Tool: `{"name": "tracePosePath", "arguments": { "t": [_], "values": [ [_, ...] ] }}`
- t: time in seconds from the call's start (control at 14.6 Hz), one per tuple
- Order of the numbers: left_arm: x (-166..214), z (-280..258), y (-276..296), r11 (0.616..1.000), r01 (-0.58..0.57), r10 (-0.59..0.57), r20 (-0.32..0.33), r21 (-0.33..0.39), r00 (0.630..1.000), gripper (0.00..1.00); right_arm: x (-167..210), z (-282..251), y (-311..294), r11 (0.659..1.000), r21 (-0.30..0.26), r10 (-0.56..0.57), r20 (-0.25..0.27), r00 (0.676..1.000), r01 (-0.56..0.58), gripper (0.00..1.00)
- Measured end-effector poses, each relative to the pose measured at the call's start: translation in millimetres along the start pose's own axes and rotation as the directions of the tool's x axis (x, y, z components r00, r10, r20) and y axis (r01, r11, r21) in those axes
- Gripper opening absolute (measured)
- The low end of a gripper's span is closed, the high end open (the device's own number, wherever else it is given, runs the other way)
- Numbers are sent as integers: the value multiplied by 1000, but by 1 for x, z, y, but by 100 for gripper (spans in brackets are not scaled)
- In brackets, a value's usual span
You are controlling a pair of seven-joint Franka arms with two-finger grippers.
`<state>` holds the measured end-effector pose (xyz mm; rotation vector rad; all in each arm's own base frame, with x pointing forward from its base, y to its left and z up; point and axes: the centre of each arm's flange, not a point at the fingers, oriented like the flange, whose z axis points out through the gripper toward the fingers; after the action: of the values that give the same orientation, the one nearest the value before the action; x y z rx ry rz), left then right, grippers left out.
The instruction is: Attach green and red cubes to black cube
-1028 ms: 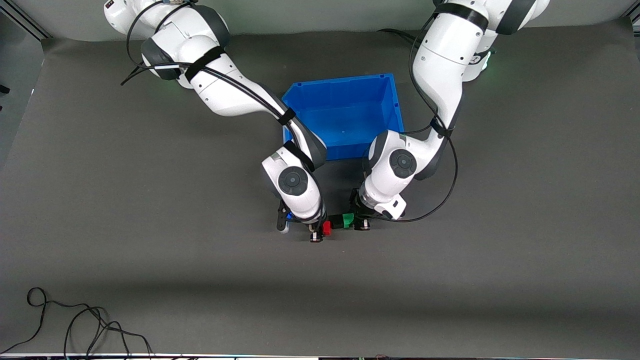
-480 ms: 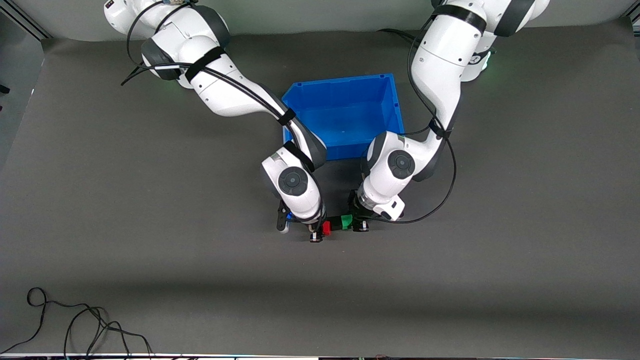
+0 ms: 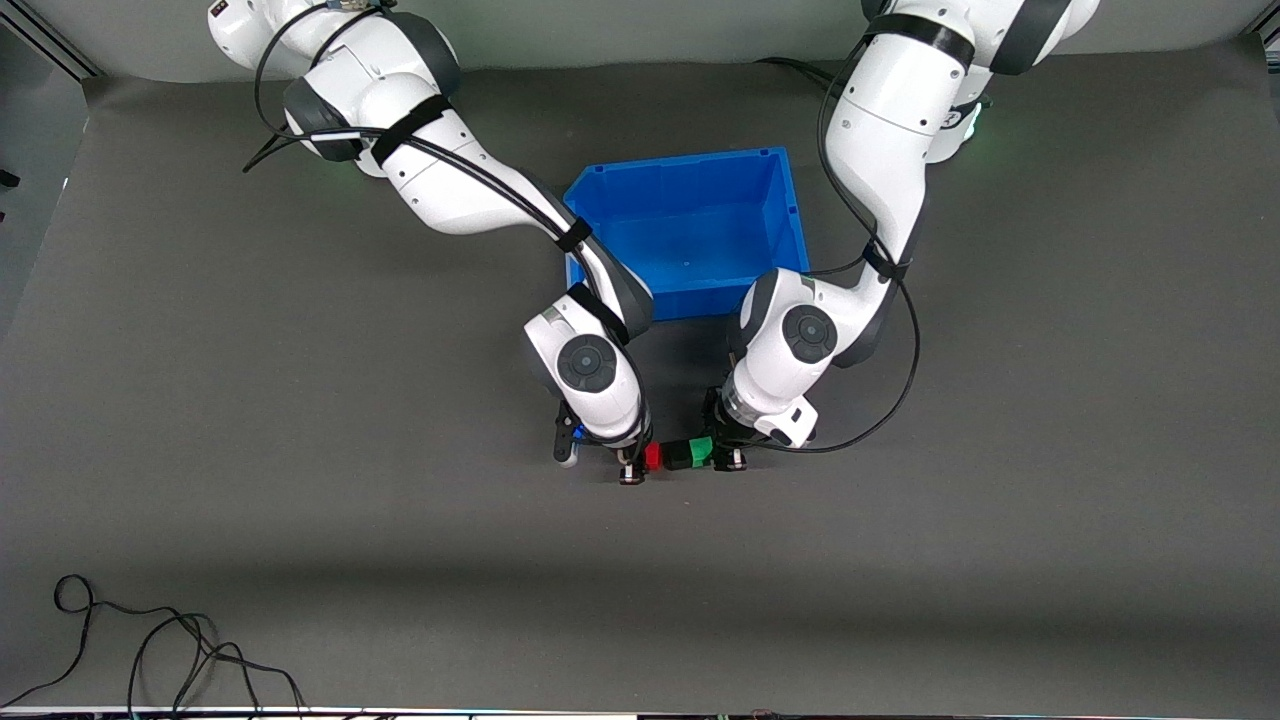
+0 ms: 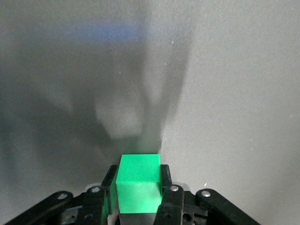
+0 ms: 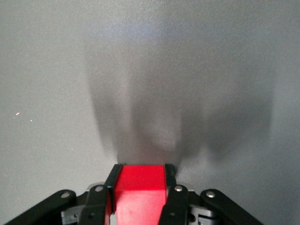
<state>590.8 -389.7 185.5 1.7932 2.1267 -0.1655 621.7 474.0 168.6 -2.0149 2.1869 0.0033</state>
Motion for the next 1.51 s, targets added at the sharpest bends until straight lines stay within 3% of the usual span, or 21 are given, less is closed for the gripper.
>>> {"name": "tracePosePath", "arguments": {
  "t": [0.34, 0.41, 0.82, 0.96, 1.17, 1.3, 1.51],
  "values": [
    [-8, 2, -3, 1000, -8, 8, 4, -6, 1000, 37, 0, 0, 0, 1000, 1, 0, -1, 1000, 0, 40],
    [-8, 2, -4, 1000, -11, 11, 3, -6, 1000, 37, 1, 0, -1, 1000, 2, 0, -1, 1000, 0, 44],
    [6, 7, 4, 998, -67, 65, -55, -20, 996, 96, 1, -4, -6, 1000, 18, -21, 4, 1000, 21, 100],
    [27, 2, 22, 996, -91, 91, -118, 3, 989, 100, 8, -17, -22, 999, 41, -25, 15, 1000, 24, 100],
    [62, -24, 53, 973, -205, 221, -185, 105, 958, 100, 34, -56, -59, 997, 72, -45, 23, 999, 43, 100],
    [87, -57, 77, 940, -286, 319, -182, 183, 930, 100, 53, -90, -79, 996, 41, -79, 15, 997, 78, 100],
    [139, -136, 118, 856, -434, 477, -104, 281, 873, 100, 90, -160, -103, 989, -36, -140, 23, 990, 140, 100]
  ]
}}
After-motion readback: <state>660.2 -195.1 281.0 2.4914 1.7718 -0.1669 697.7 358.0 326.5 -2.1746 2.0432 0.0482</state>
